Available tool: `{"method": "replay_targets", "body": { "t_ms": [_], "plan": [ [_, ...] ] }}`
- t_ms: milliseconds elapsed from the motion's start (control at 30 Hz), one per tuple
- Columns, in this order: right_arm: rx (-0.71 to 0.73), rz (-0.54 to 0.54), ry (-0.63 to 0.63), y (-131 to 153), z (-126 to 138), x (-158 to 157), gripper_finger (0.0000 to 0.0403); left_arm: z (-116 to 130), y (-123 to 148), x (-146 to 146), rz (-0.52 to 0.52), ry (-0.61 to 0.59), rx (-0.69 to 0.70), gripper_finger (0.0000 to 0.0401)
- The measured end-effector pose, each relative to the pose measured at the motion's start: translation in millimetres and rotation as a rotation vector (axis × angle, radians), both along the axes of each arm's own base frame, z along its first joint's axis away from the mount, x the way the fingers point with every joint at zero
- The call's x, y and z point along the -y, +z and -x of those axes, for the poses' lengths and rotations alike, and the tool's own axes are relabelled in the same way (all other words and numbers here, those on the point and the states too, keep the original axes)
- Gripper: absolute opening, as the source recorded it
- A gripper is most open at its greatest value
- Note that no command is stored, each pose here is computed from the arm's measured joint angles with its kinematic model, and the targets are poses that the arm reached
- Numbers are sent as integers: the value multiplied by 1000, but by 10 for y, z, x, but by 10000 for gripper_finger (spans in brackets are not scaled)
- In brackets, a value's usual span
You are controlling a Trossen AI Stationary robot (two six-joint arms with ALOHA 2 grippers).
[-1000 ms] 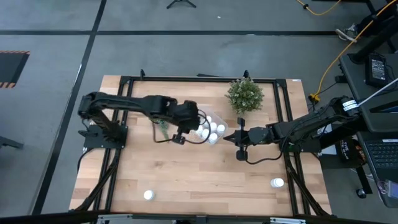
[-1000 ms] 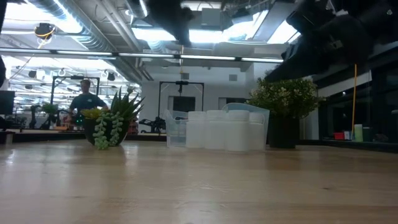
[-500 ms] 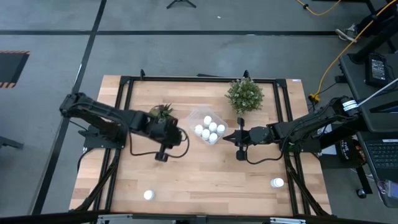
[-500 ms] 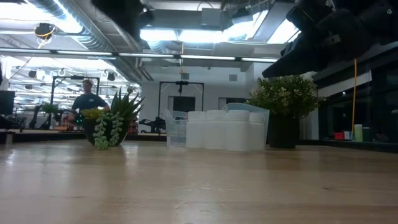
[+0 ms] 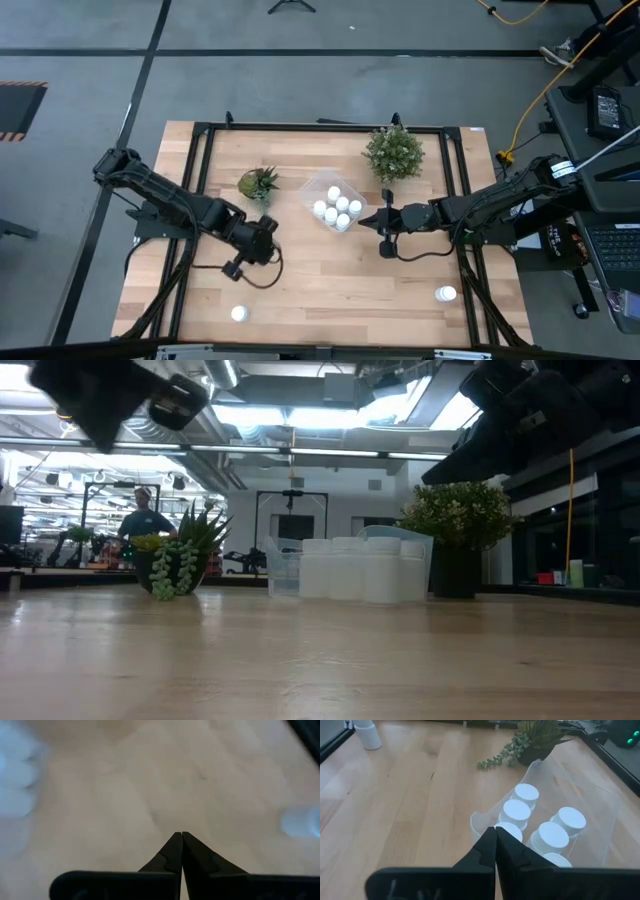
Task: Pick and place pill bottles into a basket
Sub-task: Put the left pill bottle into the transparent bin
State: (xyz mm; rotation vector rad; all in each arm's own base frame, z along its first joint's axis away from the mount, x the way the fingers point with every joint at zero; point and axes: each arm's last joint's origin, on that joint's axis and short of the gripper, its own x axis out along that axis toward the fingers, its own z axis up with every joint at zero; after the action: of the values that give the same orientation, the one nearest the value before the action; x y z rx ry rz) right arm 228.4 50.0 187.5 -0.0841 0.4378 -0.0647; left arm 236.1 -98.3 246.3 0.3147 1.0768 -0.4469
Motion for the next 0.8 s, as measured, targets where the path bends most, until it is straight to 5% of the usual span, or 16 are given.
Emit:
{"method": "replay_targets", "body": {
  "t_ms": [333,667,800],
  "plan": [
    [1,24,11,3,-2,0,4,43,0,318,177,-143,55,3],
    [14,-7,-2,13,-6,-1,4,67,29,445,179,-176,113,8],
    [17,-32,-13,15,-5,-2,4,40,37,428,145,-56,148,23]
  ]
}}
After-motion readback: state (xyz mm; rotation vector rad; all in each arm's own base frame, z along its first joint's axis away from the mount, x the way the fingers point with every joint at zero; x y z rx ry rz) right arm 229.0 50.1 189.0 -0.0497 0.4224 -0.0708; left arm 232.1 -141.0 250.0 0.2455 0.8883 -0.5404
